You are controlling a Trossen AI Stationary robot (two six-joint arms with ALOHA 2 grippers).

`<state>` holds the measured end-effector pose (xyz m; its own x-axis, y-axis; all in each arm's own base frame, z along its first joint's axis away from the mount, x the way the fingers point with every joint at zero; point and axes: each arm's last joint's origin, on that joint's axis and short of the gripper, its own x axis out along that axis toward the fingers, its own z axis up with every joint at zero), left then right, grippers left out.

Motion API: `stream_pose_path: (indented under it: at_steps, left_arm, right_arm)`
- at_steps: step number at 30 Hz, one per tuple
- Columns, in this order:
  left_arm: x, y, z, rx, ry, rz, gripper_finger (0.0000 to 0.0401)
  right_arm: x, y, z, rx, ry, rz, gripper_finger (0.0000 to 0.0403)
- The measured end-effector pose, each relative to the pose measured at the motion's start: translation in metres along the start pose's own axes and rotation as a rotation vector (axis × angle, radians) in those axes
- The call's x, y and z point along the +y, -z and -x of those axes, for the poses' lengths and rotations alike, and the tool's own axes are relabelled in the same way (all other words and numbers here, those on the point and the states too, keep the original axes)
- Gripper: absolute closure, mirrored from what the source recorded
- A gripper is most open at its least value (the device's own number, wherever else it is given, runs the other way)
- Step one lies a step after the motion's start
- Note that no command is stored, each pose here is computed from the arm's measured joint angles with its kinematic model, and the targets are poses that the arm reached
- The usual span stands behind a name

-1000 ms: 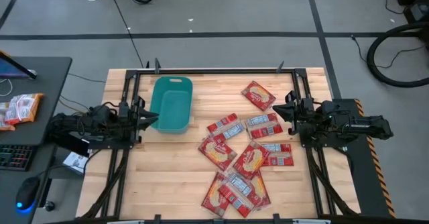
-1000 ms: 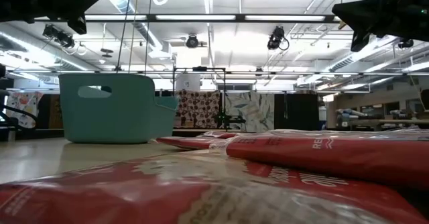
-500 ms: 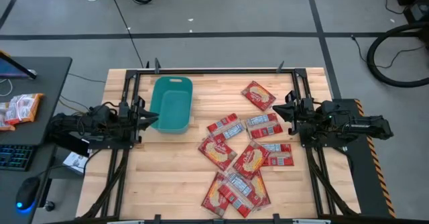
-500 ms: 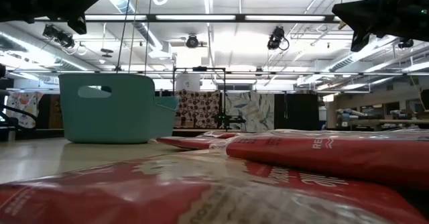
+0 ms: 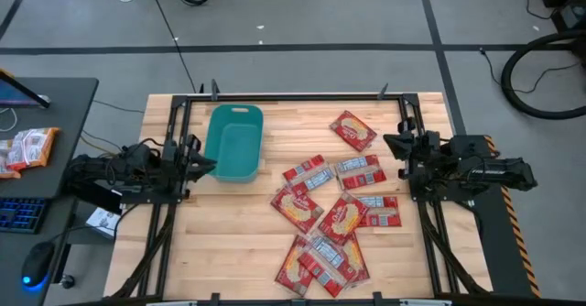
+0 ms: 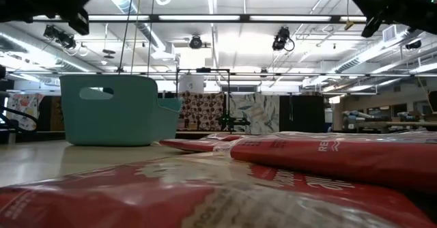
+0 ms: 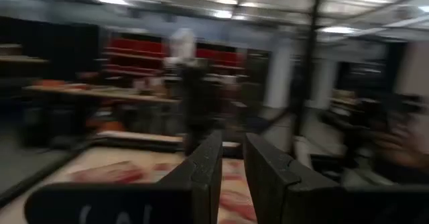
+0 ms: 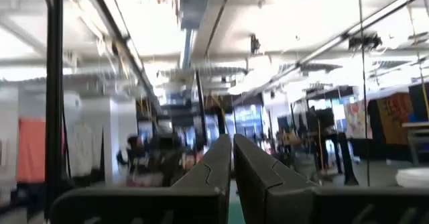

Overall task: Sort popcorn bags into baskets
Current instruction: Put the red popcorn bag into the green bin

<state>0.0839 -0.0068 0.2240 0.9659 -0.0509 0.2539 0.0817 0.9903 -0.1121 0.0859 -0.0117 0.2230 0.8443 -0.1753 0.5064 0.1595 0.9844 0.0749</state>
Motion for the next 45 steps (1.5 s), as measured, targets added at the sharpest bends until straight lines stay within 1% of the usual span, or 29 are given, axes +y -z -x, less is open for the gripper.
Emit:
stream_pose_path:
  at_steps: [3, 5, 7, 9, 11, 13, 16, 19, 21, 22, 27, 30, 36, 40, 45]
  left_arm:
    - [-0.004, -0.001, 0.000, -0.004, 0.129, -0.008, 0.0335]
    - [-0.005, -0.003, 0.000, -0.017, 0.176, 0.003, 0.0335]
    - [-0.005, -0.003, 0.001, -0.020, 0.175, 0.020, 0.0335]
    - [-0.005, -0.003, 0.000, -0.021, 0.149, 0.044, 0.0335]
    - [-0.004, -0.003, 0.000, -0.021, 0.128, 0.078, 0.0335]
    - [-0.004, -0.003, 0.000, -0.017, 0.134, 0.113, 0.0335]
    - [-0.005, -0.003, 0.000, -0.003, 0.175, 0.131, 0.0335]
    - [-0.005, -0.002, 0.000, 0.000, 0.172, 0.114, 0.0335]
    - [-0.004, -0.003, 0.000, -0.012, 0.137, 0.111, 0.0335]
    - [-0.003, -0.004, 0.000, -0.025, 0.102, 0.104, 0.0335]
    - [0.004, -0.006, 0.001, -0.075, -0.160, 0.011, 0.0335]
    - [0.007, -0.006, 0.001, -0.078, -0.254, -0.047, 0.0335]
    - [0.009, -0.007, 0.002, -0.073, -0.320, -0.114, 0.0335]
    - [0.010, -0.007, 0.002, -0.069, -0.377, -0.151, 0.0335]
    - [0.011, -0.007, 0.002, -0.059, -0.404, -0.180, 0.0335]
  right_arm:
    - [0.000, -0.005, 0.000, -0.046, -0.003, -0.059, 0.0377]
    - [0.000, -0.004, 0.000, -0.045, -0.010, -0.128, 0.0377]
    - [0.000, -0.004, 0.000, -0.044, -0.013, -0.178, 0.0377]
    - [0.000, -0.004, 0.000, -0.043, -0.007, -0.200, 0.0377]
    - [0.000, -0.004, 0.000, -0.043, -0.004, -0.190, 0.0377]
    - [0.000, -0.004, 0.000, -0.045, 0.004, -0.179, 0.0377]
    - [-0.002, -0.004, 0.000, -0.050, 0.063, -0.212, 0.0377]
    - [-0.003, -0.001, -0.002, -0.029, 0.107, -0.261, 0.0379]
    - [-0.002, -0.001, -0.007, 0.027, 0.115, -0.249, 0.0384]
    - [-0.002, -0.002, -0.011, 0.061, 0.122, -0.229, 0.0387]
    - [-0.002, -0.001, -0.035, 0.278, 0.208, -0.144, 0.0395]
    - [-0.001, 0.002, -0.051, 0.365, 0.229, -0.114, 0.0390]
    - [0.001, 0.022, -0.083, 0.551, 0.236, -0.035, 0.0368]
    - [0.002, 0.041, -0.100, 0.697, 0.239, 0.008, 0.0358]
    - [0.010, 0.066, -0.117, 0.897, 0.196, 0.099, 0.0342]
